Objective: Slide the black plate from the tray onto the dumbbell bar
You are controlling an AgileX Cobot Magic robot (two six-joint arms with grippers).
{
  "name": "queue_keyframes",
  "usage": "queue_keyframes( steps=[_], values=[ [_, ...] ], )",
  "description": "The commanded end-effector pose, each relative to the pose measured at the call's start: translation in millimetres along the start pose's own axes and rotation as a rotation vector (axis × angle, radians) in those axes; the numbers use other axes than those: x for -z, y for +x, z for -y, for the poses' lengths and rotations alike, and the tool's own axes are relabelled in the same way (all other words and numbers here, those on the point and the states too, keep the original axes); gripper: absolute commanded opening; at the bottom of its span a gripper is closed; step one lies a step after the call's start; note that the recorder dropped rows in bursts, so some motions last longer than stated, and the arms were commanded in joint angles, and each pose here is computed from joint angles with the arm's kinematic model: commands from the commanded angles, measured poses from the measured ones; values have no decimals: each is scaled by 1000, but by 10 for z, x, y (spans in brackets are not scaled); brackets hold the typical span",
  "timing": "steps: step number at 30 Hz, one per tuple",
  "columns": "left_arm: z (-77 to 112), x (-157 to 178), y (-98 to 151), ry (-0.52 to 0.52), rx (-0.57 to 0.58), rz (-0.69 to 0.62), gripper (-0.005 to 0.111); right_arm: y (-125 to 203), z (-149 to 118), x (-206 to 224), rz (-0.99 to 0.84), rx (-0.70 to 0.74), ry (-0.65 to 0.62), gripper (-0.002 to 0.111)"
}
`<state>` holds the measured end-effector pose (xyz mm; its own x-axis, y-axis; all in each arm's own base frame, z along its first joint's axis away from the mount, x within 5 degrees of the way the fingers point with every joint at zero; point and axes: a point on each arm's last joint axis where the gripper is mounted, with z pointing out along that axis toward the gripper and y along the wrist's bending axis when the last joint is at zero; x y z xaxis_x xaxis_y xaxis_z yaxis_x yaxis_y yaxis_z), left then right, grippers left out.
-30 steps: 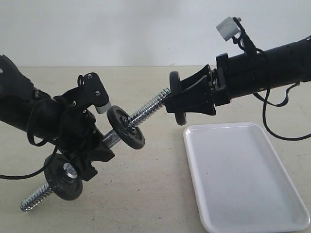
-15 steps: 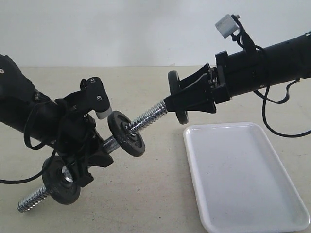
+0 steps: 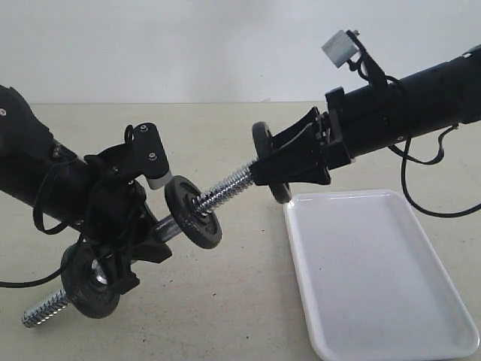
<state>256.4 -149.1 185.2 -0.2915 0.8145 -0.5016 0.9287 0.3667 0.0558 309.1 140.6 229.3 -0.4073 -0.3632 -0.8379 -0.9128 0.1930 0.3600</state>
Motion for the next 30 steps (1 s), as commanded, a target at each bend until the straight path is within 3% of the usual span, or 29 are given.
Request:
queue_keyframes(
  steps=[1, 13, 25, 30],
  values=[
    [-69, 177, -156, -86, -9, 87, 4, -140, -159, -85, 53, 19, -84, 0],
    [-76, 181, -185, -91, 43, 122, 4, -152, -213, -156, 41, 3, -107, 0],
    [-85, 185, -209, -97, 87, 151, 4, -183, -429, -409, 3, 37, -191, 0],
    [-87, 185, -210, -99, 88, 152, 4, -184, -441, -422, -5, -27, -195, 0]
  ],
)
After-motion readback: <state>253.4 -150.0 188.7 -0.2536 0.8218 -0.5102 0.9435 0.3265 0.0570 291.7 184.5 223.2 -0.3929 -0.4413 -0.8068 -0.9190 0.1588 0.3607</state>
